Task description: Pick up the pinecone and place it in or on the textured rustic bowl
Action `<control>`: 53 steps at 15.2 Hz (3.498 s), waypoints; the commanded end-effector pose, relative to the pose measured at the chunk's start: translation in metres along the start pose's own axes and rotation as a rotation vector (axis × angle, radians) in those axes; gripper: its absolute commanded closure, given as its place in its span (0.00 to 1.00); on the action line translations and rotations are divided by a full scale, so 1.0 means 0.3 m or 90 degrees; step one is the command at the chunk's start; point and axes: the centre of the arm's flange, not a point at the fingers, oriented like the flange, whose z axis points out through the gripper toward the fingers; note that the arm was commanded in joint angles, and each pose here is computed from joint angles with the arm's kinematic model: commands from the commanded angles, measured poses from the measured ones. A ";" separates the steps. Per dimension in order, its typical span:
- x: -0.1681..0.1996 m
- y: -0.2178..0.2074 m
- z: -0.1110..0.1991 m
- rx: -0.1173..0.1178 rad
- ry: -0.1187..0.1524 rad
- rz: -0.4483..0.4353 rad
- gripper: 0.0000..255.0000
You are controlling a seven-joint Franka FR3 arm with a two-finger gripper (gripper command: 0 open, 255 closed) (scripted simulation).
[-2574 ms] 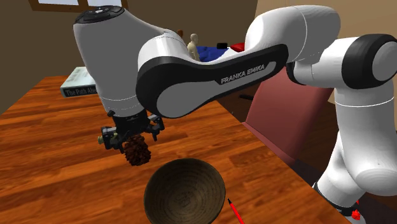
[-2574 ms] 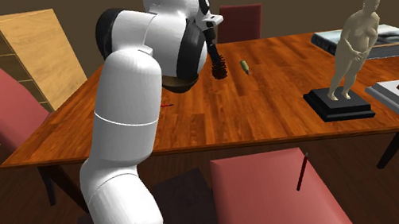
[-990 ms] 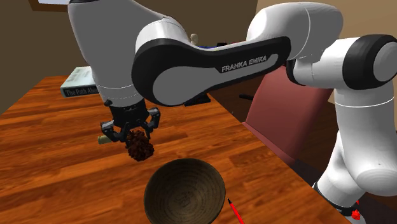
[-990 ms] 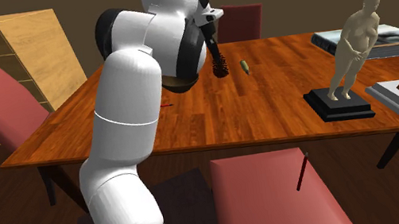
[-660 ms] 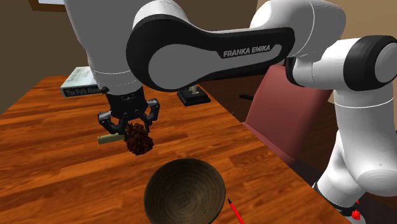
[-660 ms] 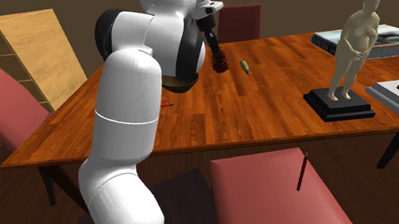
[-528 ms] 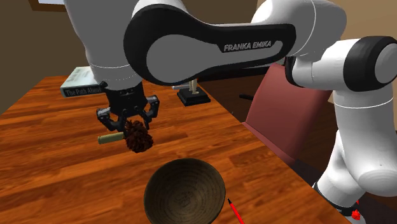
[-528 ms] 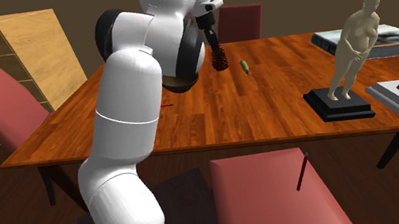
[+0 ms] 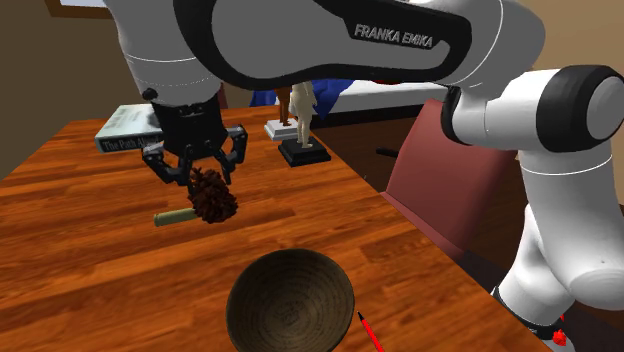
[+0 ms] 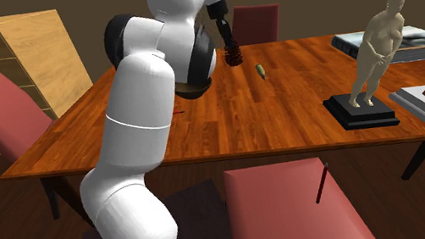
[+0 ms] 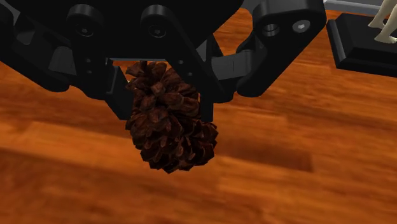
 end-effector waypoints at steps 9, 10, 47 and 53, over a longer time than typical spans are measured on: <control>-0.001 0.024 -0.157 0.000 0.000 0.000 1.00; -0.041 0.037 -0.170 0.000 0.000 0.000 1.00; -0.669 0.199 -0.069 0.000 0.000 0.000 1.00; -0.668 0.199 -0.069 0.000 0.000 0.000 0.00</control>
